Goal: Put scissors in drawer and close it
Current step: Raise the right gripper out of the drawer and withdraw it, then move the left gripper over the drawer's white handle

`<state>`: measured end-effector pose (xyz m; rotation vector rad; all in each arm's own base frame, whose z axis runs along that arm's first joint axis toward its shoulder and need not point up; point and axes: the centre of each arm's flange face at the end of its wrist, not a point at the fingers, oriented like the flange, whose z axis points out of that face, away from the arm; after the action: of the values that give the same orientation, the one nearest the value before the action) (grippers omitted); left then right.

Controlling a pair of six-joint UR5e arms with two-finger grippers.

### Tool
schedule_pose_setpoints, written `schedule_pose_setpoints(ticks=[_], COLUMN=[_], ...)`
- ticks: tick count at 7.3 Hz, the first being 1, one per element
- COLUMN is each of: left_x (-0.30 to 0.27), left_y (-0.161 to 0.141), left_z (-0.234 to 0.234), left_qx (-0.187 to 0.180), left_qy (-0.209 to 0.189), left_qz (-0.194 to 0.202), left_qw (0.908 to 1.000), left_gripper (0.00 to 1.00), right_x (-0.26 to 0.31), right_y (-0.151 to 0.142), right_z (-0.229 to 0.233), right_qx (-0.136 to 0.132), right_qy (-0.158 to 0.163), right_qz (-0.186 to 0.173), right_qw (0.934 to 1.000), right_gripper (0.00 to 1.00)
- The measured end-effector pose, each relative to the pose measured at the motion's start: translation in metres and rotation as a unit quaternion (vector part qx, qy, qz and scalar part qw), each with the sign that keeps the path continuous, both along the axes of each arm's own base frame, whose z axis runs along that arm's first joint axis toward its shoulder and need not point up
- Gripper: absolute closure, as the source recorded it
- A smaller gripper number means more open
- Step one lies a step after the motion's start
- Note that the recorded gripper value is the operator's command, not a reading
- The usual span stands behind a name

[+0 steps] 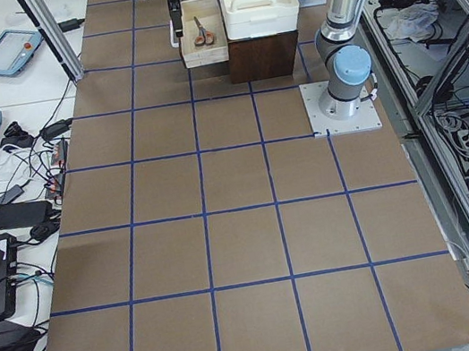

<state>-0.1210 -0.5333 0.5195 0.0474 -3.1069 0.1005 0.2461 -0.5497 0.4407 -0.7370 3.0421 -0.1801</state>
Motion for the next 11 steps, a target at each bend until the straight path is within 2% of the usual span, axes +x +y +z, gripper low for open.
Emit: schedule_pose_setpoints(ticks=[1, 2, 5, 7, 11], left_x=[-0.018, -0.03, -0.046, -0.057, -0.082], left_y=[-0.01, -0.02, -0.06, -0.081, -0.116], left_z=[-0.008, -0.016, -0.033, -0.042, -0.084], left_qx=[-0.008, -0.012, -0.015, -0.019, -0.001], left_qy=[0.0, 0.0, -0.001, 0.0, 0.028], left_qz=[-0.009, -0.017, -0.033, -0.041, -0.056], left_qw=[0.9999, 0.9998, 0.9993, 0.999, 0.998], left_gripper=[0.0, 0.0, 0.0, 0.0, 0.0], right_x=[-0.018, -0.036, -0.101, -0.121, -0.125], right_y=[-0.006, -0.012, -0.025, -0.024, 0.001], right_z=[0.004, 0.006, 0.022, 0.028, 0.049], right_qx=[-0.003, -0.005, -0.025, -0.03, -0.033], right_qy=[-0.003, -0.004, -0.013, -0.009, -0.007], right_qz=[-0.06, -0.097, -0.176, -0.195, -0.198], right_qw=[0.9982, 0.9952, 0.984, 0.9804, 0.9796], right_gripper=[0.0, 0.0, 0.0, 0.0, 0.0])
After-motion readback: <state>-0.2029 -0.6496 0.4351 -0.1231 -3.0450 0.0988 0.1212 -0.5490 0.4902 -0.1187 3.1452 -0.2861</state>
